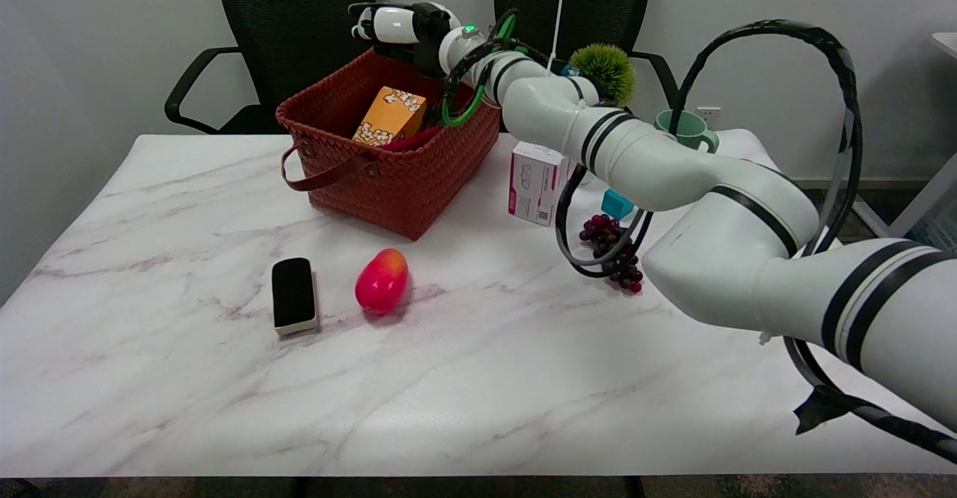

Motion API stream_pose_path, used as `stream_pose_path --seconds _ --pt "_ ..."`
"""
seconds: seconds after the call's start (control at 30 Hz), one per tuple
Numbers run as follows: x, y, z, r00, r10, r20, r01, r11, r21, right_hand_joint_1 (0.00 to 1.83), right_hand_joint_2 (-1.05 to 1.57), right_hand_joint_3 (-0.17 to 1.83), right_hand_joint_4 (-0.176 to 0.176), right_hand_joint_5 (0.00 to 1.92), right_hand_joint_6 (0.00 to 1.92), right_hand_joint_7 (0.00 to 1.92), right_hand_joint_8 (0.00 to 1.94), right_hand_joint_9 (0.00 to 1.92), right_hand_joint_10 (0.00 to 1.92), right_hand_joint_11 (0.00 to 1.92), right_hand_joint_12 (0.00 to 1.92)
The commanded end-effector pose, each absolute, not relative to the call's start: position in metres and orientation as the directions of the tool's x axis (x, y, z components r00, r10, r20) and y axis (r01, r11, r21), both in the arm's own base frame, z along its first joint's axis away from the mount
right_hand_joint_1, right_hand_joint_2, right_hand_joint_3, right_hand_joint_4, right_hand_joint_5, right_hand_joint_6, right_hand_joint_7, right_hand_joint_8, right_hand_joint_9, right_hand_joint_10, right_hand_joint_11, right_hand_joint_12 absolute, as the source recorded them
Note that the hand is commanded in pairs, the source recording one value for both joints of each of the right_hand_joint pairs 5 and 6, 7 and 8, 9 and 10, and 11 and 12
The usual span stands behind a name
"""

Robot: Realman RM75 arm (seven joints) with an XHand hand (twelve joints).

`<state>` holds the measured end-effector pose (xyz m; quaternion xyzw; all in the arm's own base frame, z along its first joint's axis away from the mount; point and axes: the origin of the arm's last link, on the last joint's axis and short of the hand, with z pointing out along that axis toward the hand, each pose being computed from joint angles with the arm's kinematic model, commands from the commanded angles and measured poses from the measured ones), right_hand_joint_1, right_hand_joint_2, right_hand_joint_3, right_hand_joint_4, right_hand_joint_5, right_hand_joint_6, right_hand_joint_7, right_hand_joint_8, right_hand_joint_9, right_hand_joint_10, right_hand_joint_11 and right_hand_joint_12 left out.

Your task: Place the flexible tripod into the brown storage basket.

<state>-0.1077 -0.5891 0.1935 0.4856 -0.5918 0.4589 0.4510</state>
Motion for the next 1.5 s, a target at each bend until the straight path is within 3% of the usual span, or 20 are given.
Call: stream_pose_path --seconds 0.03,0.13,0.37,0.7,1.0,1.2,1.5 --pt "-0.083 -0.577 0.206 -0.07 -0.207 0.976 -0.996 -0.043 -0.081 1.28 0.73 1.01 0.0 0.73 0.73 1.03 1.03 0.5 0.5 0.3 0.3" --pt "-0.058 -0.558 0.22 0.021 -0.237 0.971 -0.987 -0.161 -0.018 1.28 0.76 0.98 0.0 0.73 0.73 1.06 1.06 0.57 0.57 0.37 0.37" --pt "-0.047 -0.488 0.275 0.156 -0.204 0.966 -0.941 -0.328 0.083 1.25 0.81 0.99 0.0 0.8 0.8 1.08 1.08 0.72 0.72 0.67 0.67" --pt "-0.075 -0.347 0.385 0.293 0.134 0.947 -0.871 -0.371 0.322 1.23 0.8 1.03 0.0 0.79 0.79 1.06 1.06 0.76 0.76 0.76 0.76" --pt "-0.129 -0.263 0.436 0.255 0.315 0.914 -0.864 -0.35 0.362 1.23 0.69 1.05 0.0 0.7 0.7 1.02 1.02 0.74 0.74 0.76 0.76" --pt "-0.145 -0.238 0.465 0.249 0.404 0.88 -0.856 -0.334 0.395 1.22 0.69 1.01 0.0 0.66 0.66 1.03 1.03 0.74 0.74 0.76 0.76" --pt "-0.166 -0.236 0.477 0.185 0.416 0.89 -0.843 -0.398 0.361 1.22 0.63 1.03 0.0 0.61 0.61 1.01 1.01 0.74 0.74 0.77 0.77"
